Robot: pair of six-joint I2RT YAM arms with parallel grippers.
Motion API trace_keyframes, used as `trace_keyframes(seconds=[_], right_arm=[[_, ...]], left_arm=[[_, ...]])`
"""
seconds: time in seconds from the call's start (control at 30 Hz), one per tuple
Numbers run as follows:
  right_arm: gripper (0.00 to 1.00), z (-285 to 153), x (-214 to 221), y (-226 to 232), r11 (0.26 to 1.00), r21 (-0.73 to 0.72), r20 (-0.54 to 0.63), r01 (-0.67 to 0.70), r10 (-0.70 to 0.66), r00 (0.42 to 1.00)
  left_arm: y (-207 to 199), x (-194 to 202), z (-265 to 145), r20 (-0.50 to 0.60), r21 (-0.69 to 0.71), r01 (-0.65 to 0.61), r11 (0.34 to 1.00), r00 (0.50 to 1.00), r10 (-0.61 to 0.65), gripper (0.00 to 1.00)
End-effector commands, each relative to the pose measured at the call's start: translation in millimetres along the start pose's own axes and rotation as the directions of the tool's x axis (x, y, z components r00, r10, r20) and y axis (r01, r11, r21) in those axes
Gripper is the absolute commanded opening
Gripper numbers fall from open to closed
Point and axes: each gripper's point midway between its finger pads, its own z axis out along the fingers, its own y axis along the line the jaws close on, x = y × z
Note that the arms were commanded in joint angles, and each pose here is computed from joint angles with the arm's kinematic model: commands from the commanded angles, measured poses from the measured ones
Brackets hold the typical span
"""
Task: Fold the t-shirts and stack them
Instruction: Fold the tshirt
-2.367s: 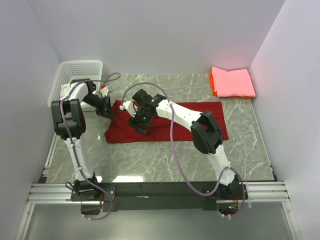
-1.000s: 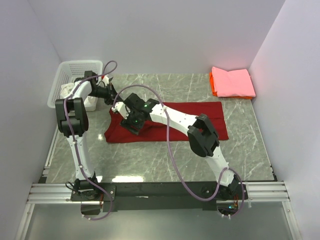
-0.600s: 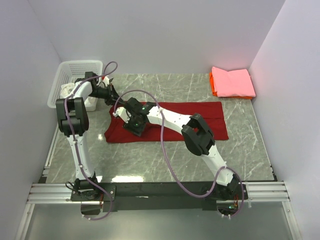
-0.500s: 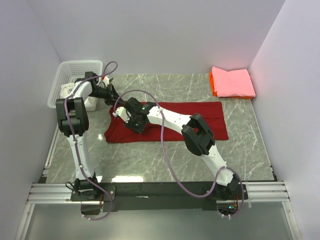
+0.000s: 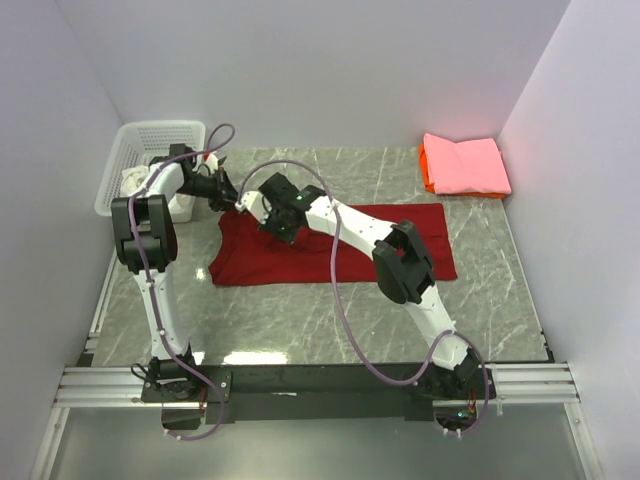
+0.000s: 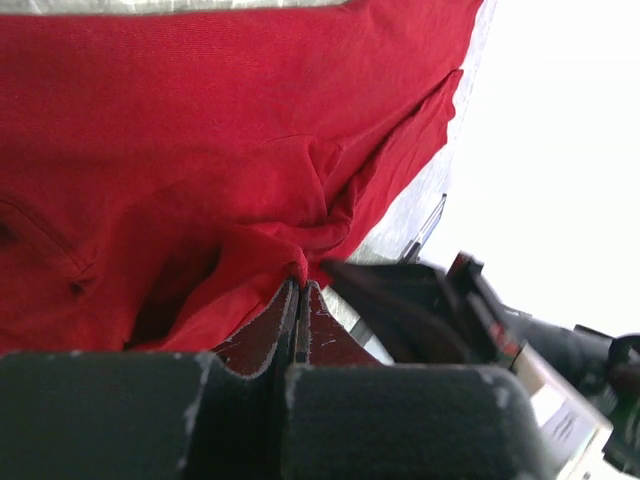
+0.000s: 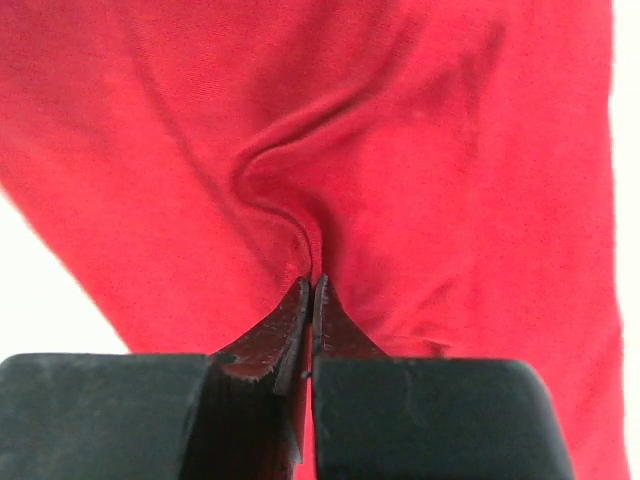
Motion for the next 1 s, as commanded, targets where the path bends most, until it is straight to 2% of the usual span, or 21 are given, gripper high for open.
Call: trace_keyframes(seconds=[0.0,0.2,0.37,0.67,0.77,0.97], right_arm=[[0.00,-24,-20,-34,0.995,0.092,0.065,0.037,-0.043,0.997],[0.00,-30,-21,-75,0.982,0.185,0.080,0.043,-0.059,0.995],[0.00,-30,-18,-91,0.973,0.228,0.089,0.048,-0.070,0.994],[0.00,-24,-20,-101,0.960,0.271,0.108,0.073,-0.106,0.988],[0.00,-29,-20,-102,0.959,0.269,0.112,0.087,-0.121,0.986],[0.00,-28,5,-85,0.963,0.224,0.068,0.152,-0.171,0.983]], left_arm=[[-4,-4,-6,0.015,0.002,-0.045,0.999,0.999,0.044,0.01],[-1,-3,-8,0.024,-0.005,-0.042,0.999,0.999,0.042,0.01],[4,-4,-7,0.039,-0.023,-0.041,0.999,0.998,0.041,0.02],[13,-2,-11,0.059,-0.058,-0.035,0.998,0.998,0.039,0.01],[16,8,-10,0.034,-0.061,-0.028,0.998,0.999,0.030,0.01],[24,29,-10,0.009,-0.080,-0.023,0.997,1.000,0.023,0.01]])
